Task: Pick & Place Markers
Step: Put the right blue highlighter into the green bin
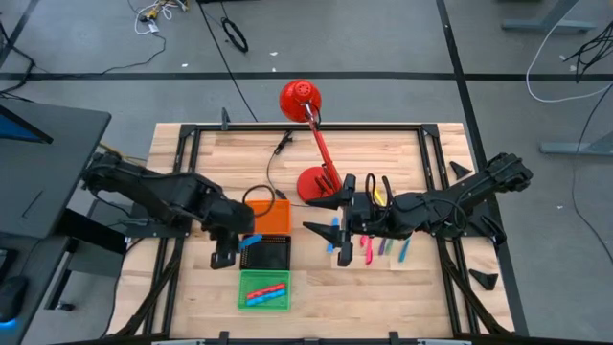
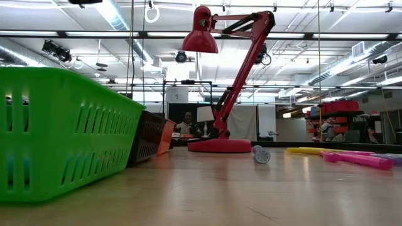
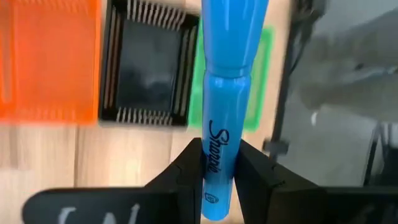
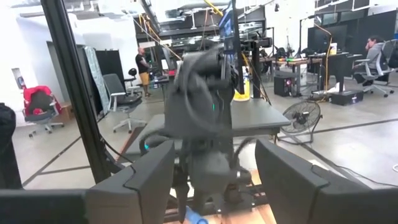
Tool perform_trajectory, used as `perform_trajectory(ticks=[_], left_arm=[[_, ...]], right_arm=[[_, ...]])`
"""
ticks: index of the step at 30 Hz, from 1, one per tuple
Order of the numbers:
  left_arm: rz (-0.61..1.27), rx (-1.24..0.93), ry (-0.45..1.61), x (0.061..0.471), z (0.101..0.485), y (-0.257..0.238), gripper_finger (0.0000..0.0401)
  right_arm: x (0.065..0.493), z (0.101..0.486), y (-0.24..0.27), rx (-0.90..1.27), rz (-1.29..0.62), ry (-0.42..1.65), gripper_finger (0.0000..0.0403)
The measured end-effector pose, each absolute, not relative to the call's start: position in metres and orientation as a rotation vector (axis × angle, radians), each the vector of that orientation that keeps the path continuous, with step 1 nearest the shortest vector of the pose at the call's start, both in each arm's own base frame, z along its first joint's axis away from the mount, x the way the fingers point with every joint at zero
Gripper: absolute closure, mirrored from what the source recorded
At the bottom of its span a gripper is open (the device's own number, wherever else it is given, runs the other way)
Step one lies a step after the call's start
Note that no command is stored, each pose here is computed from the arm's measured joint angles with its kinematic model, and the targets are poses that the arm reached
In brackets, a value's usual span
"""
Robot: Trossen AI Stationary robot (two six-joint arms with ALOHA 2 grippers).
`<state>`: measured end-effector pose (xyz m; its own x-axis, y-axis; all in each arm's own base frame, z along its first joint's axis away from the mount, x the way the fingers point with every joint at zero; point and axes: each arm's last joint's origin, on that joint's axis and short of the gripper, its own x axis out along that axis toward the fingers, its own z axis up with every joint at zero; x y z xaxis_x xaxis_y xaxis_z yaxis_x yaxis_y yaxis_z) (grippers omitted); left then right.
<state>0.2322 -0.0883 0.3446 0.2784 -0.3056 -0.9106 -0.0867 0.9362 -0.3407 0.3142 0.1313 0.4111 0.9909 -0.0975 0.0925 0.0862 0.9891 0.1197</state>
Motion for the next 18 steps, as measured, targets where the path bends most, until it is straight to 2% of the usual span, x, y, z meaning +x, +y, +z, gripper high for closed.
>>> perform_trajectory(ticks=[10, 18], left_arm=[[-0.018, -0.282, 1.605, 0.236, 0.314, -0.089, 0.0333], [-0.021, -0.287, 1.629, 0.239, 0.308, -0.099, 0.0333]], right_arm=[[0.314, 0.412, 0.131, 0.117, -0.092, -0.104, 0.0174], [0.314, 0.412, 0.131, 0.117, -0.092, -0.105, 0.0174]])
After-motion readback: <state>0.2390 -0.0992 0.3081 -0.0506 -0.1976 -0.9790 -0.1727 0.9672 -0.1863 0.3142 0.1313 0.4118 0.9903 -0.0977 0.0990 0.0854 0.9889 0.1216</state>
